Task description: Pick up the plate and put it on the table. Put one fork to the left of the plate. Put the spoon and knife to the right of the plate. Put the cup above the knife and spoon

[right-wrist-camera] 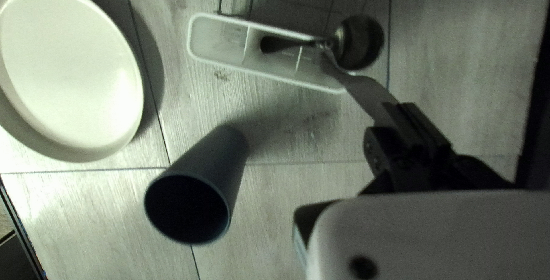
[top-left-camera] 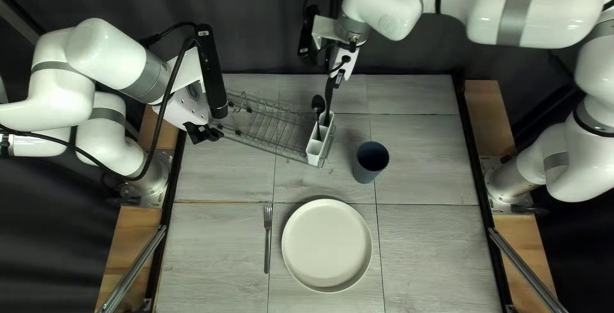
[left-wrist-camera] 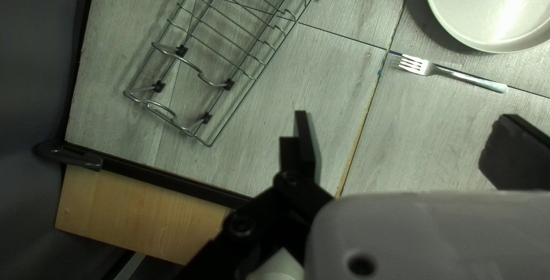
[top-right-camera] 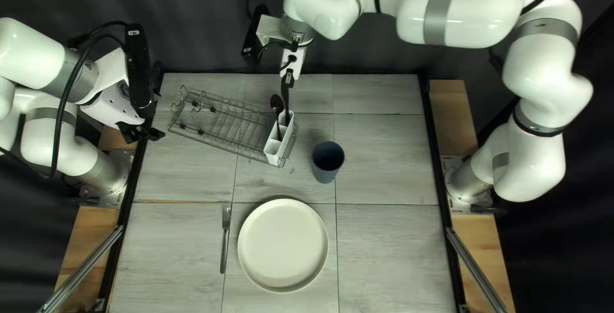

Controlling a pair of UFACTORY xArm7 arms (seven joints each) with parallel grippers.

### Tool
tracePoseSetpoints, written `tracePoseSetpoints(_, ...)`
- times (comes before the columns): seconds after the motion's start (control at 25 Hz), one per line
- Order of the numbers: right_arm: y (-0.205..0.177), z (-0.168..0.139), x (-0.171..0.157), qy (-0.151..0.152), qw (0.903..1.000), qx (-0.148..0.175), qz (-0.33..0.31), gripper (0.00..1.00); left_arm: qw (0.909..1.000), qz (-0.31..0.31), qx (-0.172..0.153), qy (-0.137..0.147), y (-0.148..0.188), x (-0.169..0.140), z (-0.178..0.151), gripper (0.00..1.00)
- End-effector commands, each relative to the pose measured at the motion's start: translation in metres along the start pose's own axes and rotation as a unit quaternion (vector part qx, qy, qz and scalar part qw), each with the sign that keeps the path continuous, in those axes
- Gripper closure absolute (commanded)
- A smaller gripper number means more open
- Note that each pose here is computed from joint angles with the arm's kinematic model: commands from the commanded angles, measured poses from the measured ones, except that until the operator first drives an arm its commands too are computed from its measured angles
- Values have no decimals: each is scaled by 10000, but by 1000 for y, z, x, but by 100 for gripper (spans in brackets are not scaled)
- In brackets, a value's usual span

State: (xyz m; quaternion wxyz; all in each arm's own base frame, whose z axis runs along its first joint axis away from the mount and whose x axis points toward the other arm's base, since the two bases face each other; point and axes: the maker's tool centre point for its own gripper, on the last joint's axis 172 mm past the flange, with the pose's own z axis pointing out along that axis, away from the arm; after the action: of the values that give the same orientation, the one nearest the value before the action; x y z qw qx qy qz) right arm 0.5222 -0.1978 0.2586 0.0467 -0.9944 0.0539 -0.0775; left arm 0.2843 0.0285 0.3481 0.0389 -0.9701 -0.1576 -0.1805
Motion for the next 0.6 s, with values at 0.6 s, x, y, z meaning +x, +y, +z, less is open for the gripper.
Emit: tracePoseSetpoints(0.6,-115,-154,-116,-272,9993,-266,-3,100,10000,0,0,0,0,0,0,0)
